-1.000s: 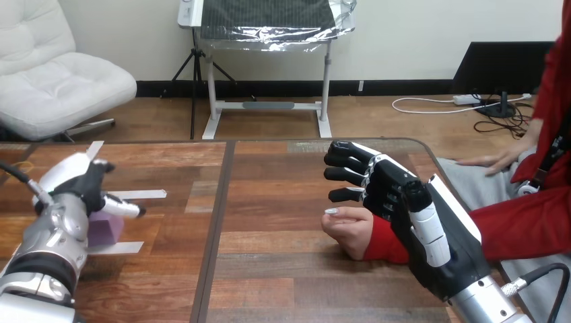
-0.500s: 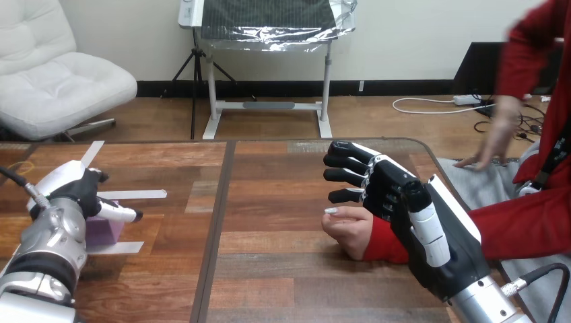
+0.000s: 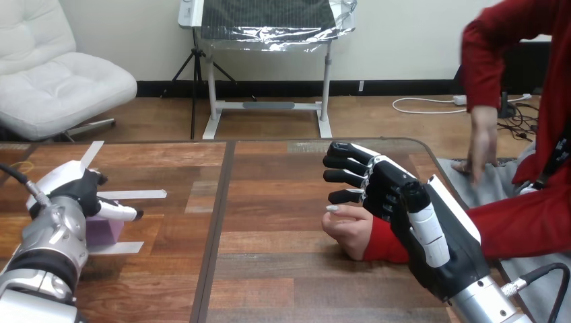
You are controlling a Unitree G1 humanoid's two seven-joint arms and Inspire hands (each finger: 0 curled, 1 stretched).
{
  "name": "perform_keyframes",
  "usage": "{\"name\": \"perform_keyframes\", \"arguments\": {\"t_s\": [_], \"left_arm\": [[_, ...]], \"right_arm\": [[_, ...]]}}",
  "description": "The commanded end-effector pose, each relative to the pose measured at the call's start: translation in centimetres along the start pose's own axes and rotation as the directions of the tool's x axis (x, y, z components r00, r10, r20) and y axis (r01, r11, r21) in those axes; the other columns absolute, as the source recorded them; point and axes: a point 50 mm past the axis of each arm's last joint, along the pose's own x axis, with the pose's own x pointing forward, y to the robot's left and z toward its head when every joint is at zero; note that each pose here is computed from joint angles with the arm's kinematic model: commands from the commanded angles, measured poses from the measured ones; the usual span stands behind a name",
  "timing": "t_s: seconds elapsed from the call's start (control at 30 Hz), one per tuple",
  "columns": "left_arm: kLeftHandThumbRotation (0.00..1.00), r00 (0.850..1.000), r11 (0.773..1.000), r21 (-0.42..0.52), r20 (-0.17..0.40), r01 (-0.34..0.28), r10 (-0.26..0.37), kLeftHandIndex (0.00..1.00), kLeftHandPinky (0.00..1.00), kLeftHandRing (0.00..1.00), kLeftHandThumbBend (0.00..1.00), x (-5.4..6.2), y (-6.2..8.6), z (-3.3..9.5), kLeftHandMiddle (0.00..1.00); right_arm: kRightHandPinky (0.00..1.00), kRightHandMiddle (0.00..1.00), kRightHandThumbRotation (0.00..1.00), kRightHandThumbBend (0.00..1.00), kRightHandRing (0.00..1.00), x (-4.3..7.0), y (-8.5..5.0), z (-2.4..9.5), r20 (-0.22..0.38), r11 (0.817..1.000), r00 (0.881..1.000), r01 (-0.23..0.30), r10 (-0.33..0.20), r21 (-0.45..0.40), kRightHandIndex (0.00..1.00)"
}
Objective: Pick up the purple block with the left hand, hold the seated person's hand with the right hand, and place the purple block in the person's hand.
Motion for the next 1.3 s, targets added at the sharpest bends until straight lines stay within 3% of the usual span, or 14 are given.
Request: {"name": "perform_keyframes", "arguments": {"t_s": [0.0, 0.5, 1.27], "left_arm": [[0.31, 0.994, 0.996, -0.004, 0.052, -0.093, 0.093, 0.88, 0.72, 0.84, 0.68, 0.02, 3.34, 2.23, 0.87], [0.30, 0.995, 0.997, 0.021, 0.061, -0.079, 0.078, 0.88, 0.78, 0.86, 0.69, 0.03, 3.07, 2.19, 0.87], [0.16, 0.997, 0.996, 0.085, 0.075, -0.031, 0.025, 0.88, 0.87, 0.90, 0.67, -0.01, 3.48, 2.74, 0.90]], "right_arm": [[0.73, 0.84, 1.00, 0.89, 0.82, 1.20, -0.49, 2.18, 0.094, 0.997, 0.995, -0.027, 0.033, -0.067, 0.84], [0.73, 0.84, 1.00, 0.90, 0.82, 1.22, -0.40, 2.27, 0.092, 0.998, 0.995, -0.026, 0.031, -0.060, 0.83], [0.71, 0.83, 1.00, 0.89, 0.82, 1.09, -0.46, 2.40, 0.101, 0.996, 0.994, -0.036, 0.044, -0.081, 0.84]]}}
